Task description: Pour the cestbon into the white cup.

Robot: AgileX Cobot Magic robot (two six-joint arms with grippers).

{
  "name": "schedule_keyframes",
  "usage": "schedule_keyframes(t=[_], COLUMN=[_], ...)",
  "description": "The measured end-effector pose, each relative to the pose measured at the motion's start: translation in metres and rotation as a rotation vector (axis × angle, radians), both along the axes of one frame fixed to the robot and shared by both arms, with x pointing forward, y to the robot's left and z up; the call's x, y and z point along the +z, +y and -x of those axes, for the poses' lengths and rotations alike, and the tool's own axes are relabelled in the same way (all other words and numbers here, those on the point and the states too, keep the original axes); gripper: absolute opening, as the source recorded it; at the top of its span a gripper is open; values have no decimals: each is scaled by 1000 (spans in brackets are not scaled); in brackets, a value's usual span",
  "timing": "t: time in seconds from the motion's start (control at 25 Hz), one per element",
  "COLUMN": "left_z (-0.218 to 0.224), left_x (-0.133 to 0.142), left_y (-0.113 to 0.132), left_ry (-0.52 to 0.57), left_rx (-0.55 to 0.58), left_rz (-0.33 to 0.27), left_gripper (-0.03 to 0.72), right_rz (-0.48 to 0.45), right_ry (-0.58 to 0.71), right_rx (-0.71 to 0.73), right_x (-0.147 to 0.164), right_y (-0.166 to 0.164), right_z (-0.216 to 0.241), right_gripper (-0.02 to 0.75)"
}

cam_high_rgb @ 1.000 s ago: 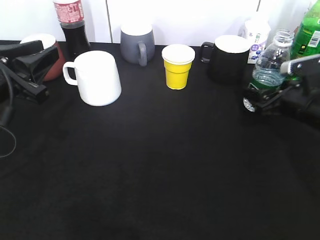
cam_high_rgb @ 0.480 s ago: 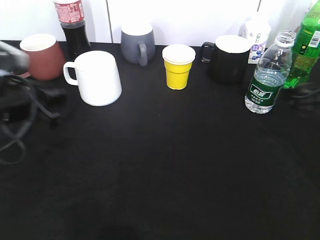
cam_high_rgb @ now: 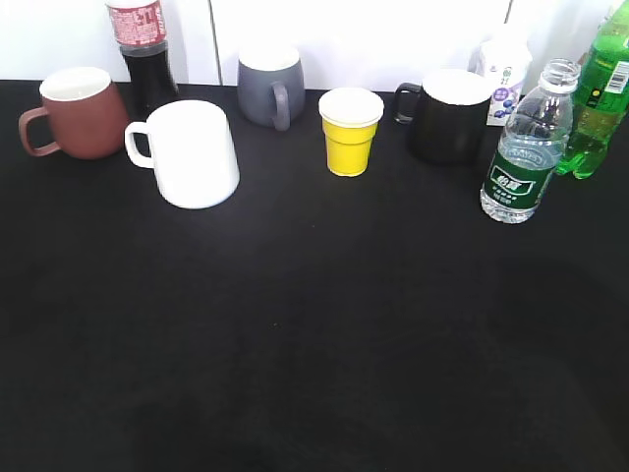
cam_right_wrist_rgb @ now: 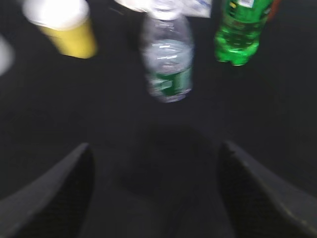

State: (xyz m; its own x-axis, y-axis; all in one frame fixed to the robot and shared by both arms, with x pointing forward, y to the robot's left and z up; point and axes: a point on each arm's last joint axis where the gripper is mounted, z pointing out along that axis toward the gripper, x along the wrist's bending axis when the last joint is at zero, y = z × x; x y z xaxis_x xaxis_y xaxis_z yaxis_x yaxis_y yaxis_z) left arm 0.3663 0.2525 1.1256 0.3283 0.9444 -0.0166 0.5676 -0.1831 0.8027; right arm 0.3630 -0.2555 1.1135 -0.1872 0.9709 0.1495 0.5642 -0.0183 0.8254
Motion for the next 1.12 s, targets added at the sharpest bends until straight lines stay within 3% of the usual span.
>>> schedule_keyframes(t=[0.08, 0.16, 0.24, 0.32, 0.48, 0.52, 0.6, 1.0, 1.12], left_z=[29, 67, 105, 125, 135, 137, 132, 131, 132], left_x=[8, 8, -5, -26, -63, -66, -69, -69, -69], left_y=[12, 28, 44, 51, 52, 53, 51, 50, 50], left_ry=[-35, -76, -92, -73, -55, -87, -128, -134, -143], left_rx=[0, 3, 6, 0, -18, -20, -25, -27, 91], left_rz=[4, 23, 32, 41, 64, 75, 83, 89, 82], left_gripper=[244, 244, 244, 244, 244, 244, 244, 241, 241], right_rz=[-47, -36, -27, -50, 10, 3, -2, -7, -9], right_ry=[-62, -80, -54, -127, -34, -70, -121, -125, -125], right_rx=[25, 25, 14, 7, -4, -3, 10, 17, -14], right_x=[13, 9, -3, -17, -57, -57, -59, -59, -59], right_y=[-18, -38, -53, -63, -59, -58, -55, -54, -54], right_z=[51, 97, 131, 153, 139, 135, 128, 128, 129], right_gripper=[581, 581, 581, 581, 580, 577, 577, 577, 577])
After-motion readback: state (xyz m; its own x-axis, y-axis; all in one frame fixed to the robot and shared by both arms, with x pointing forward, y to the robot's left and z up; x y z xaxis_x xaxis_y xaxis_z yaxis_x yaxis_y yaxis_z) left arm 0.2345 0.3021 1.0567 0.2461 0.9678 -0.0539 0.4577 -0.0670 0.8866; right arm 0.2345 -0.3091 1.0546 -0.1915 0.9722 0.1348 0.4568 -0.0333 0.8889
